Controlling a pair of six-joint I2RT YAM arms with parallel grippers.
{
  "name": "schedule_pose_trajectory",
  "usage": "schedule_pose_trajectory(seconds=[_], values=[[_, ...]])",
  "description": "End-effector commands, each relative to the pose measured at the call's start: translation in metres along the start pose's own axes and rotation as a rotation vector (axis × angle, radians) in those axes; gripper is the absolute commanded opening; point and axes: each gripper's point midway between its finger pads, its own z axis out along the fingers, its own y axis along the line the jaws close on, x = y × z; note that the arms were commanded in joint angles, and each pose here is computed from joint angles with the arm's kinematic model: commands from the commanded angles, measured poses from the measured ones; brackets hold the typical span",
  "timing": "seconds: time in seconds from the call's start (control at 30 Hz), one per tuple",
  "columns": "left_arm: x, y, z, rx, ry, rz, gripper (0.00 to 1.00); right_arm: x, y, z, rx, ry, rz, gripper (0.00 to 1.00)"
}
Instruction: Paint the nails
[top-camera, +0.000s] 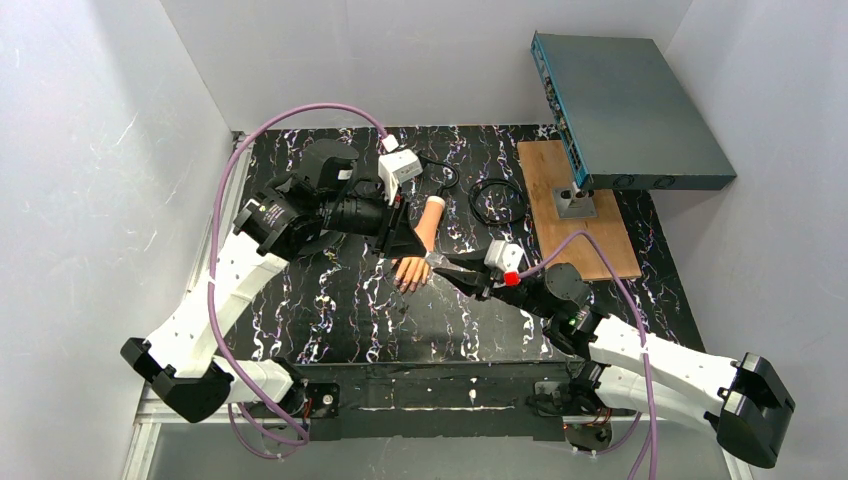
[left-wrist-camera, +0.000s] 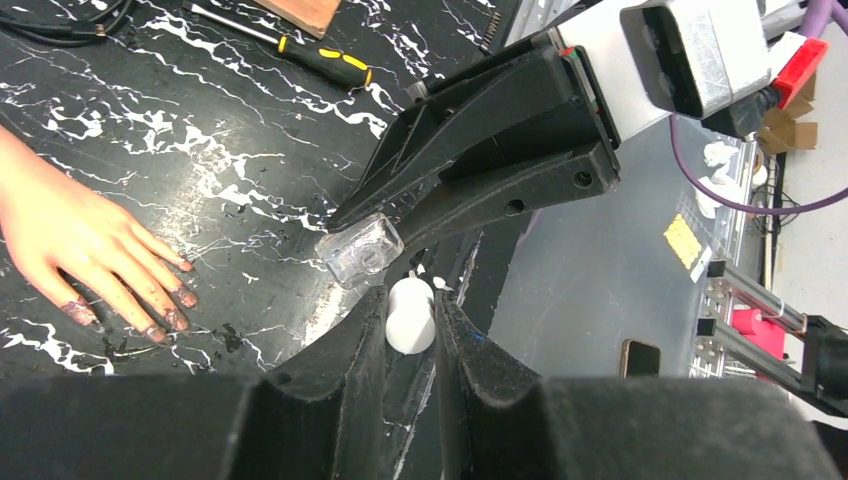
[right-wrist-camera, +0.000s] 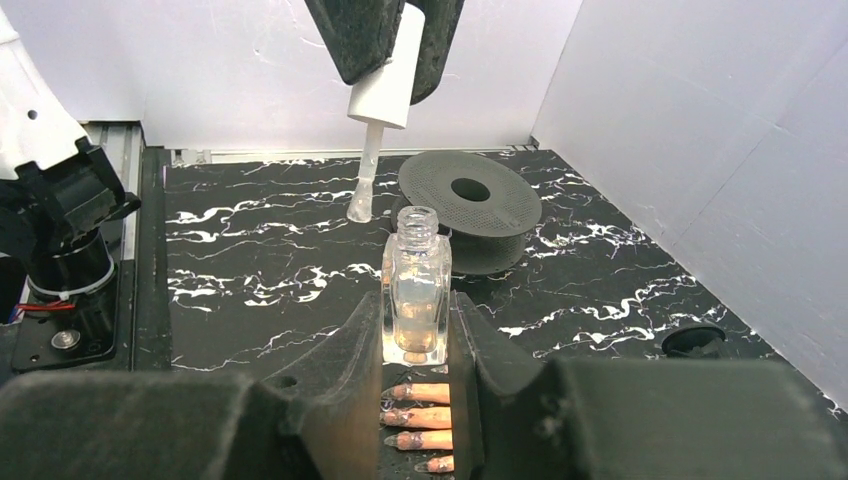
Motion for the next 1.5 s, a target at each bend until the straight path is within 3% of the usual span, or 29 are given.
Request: schedule_pose_trajectory(seconds=[0.0, 0.7, 1.47], values=[[0.0, 0.003, 0.003, -0.036, -0.007, 0.028, 0.0, -0.04, -0.01, 0.003, 0.04, -0.109, -0.012, 0.01], [-0.019, 0.002, -0.005, -0.075, -0.103, 0.04, 0.0, -0.034, -0.008, -0.001, 0.037, -0.082, -0.001, 0.01], [-0.007, 0.003, 0.003, -0.065, -0.07, 0.023, 0.0, -0.038, -0.014, 0.0, 0.065, -0.085, 0.0, 0.01]])
